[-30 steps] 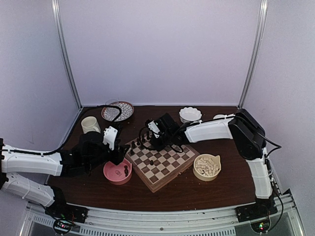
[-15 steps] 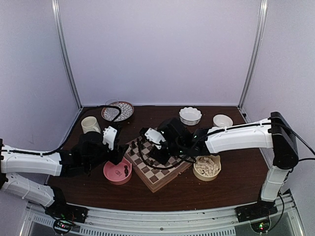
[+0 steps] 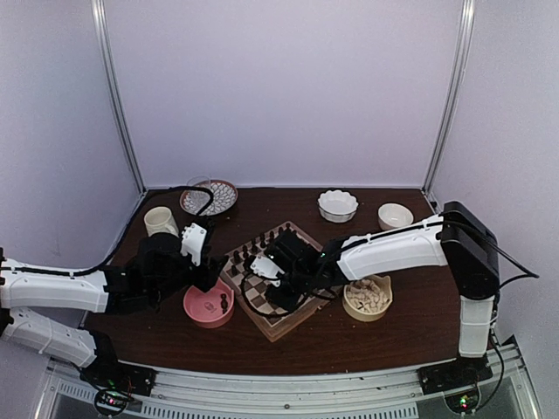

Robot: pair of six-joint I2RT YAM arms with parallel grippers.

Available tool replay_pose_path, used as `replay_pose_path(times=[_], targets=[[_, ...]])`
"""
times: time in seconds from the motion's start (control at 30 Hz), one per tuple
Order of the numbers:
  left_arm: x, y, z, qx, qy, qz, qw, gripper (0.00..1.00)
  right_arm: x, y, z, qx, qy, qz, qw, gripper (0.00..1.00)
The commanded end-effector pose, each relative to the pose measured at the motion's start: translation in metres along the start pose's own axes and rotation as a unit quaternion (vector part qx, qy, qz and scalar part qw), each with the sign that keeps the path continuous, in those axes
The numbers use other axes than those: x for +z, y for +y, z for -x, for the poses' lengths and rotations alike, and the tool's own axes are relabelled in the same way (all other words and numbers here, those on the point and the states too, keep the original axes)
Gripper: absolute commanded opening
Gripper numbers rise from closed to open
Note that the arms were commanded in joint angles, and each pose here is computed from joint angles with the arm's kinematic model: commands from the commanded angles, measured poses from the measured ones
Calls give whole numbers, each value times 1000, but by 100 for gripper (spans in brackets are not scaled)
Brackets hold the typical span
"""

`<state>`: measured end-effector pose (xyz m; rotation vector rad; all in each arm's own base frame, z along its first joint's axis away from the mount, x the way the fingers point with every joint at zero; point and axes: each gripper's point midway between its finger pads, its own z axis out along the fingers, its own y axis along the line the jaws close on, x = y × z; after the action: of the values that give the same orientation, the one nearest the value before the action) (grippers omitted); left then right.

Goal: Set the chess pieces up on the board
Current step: Move the pawn to e7, then pick up the pawn from the chessboard.

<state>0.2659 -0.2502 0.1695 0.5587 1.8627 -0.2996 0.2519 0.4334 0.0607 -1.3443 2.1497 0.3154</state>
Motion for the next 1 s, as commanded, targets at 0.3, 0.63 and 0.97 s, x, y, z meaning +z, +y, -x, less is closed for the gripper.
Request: replay_pose_path(times=[0.3,0.63,0.97], targets=[[-3,1,15,-5,-23,-2,1000,52,12,-7,6,14,0,-17,1000,31],[-2,0,14,-4,-20,-4,1000,52,13,-17,8,21,0,-45,999,38],[1,-3,13,-2,-15,-10,1000,52,15,-18,11,25,-4,-49,998,33]])
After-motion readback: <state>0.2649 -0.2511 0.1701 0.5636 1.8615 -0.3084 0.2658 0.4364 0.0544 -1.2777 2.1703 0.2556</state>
